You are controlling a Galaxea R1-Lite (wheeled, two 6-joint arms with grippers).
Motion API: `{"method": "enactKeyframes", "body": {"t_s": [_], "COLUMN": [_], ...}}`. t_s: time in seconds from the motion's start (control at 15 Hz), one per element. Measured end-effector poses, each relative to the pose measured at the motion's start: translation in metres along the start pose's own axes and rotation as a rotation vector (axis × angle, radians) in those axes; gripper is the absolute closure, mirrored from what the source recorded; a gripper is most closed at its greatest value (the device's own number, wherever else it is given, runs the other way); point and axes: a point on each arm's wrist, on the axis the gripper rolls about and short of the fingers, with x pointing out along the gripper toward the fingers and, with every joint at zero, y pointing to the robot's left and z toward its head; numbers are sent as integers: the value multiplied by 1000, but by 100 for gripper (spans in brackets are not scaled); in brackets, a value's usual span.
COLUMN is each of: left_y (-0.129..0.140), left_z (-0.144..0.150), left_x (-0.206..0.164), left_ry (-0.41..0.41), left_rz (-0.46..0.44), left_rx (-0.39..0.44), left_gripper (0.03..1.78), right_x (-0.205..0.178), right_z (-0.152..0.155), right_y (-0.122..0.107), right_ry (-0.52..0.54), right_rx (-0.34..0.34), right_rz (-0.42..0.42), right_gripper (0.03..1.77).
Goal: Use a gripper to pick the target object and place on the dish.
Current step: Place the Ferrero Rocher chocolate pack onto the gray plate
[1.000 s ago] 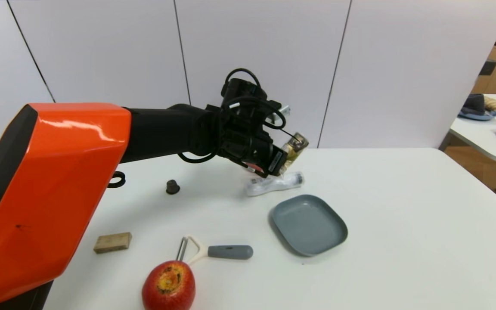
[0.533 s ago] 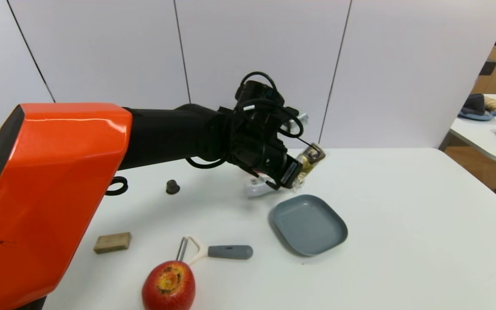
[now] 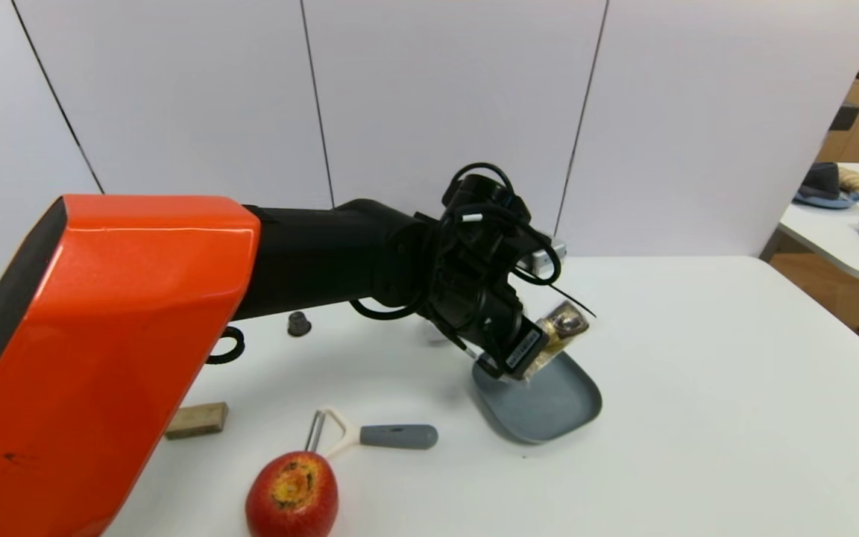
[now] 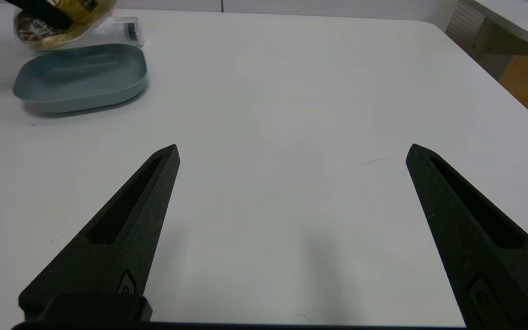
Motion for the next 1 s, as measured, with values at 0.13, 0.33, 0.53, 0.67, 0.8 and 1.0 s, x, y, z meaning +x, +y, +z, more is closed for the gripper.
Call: {"method": "enactKeyframes", "body": {"t_s": [0.13,0.33,0.53,0.67,0.8,1.0], "left_y": [-3,-5,-5,-5,-5,-4], "left_z": [-3,-7,-12,-13,-14,-14], "left_x": [7,15,20,21,22,22], "left_ry": [15,27,45,50,52,52], "left_rz": [-12,-63,-84,-84,-84,-82], "left_rx": [1,-7,-14,-16,-13,-13], "left_gripper": [158,158,158,150,119,84], "right_x": [0,0,0,0,0,0], "right_z": [0,0,0,0,0,0], "right_y": [0,0,0,0,0,0], "right_ry": [0,0,0,0,0,0], "right_rx": [0,0,0,0,0,0], "right_rz": [0,0,0,0,0,0], "right_gripper": [9,9,9,9,9,9]}}
